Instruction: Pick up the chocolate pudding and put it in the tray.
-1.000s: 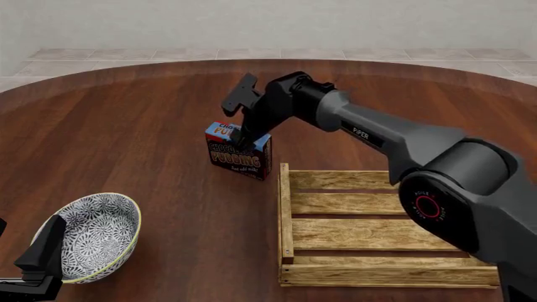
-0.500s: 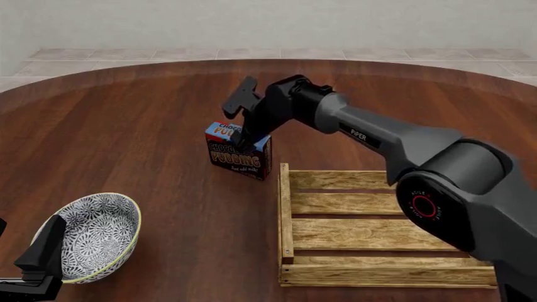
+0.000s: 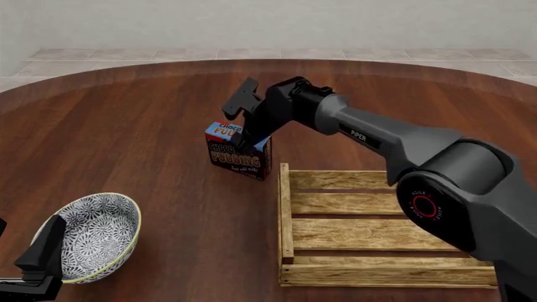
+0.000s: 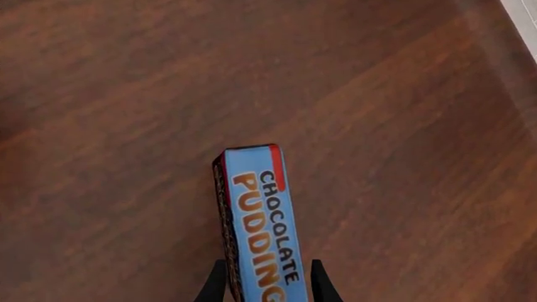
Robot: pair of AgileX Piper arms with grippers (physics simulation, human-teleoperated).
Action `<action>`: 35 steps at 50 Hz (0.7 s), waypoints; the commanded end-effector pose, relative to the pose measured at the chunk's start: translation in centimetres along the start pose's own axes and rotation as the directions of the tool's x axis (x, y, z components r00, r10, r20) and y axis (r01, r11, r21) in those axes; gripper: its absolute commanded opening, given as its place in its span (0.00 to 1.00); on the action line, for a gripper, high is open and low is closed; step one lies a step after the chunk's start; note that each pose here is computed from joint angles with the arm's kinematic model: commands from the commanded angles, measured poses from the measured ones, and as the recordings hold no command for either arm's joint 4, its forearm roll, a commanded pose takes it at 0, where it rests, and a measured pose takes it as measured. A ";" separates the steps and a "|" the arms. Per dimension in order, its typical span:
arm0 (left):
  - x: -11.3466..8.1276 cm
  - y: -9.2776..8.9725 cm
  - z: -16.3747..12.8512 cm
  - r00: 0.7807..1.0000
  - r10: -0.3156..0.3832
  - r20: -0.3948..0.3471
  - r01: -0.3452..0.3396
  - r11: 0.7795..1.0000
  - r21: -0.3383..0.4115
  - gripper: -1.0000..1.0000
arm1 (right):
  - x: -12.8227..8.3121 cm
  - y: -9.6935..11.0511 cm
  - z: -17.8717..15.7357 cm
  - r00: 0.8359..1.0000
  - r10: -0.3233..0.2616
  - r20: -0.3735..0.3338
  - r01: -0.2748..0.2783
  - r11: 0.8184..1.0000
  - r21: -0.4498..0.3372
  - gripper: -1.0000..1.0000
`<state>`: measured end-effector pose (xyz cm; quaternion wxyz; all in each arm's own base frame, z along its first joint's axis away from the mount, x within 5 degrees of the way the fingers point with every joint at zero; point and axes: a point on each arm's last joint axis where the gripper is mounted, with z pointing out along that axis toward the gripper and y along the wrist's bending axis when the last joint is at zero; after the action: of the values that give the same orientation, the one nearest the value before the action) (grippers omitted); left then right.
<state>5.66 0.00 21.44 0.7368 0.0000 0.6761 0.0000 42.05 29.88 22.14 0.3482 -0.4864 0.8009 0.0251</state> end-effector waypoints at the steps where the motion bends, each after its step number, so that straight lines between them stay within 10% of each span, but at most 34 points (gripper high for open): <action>1: 0.0 0.0 0.0 1.000 0.000 0.000 0.000 1.000 0.000 1.00 | 0.1 -0.1 0.1 1.000 0.005 -0.004 -0.005 1.000 0.000 1.00; 35: 0.0 0.0 0.0 1.000 0.000 0.000 0.000 1.000 0.000 1.00 | 1.0 0.1 1.1 1.000 0.008 -0.020 -0.008 1.000 -0.005 1.00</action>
<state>5.66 0.00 21.44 0.7368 0.0000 0.6761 0.0000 42.34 29.63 21.11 0.3427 -0.4843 0.8047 0.0230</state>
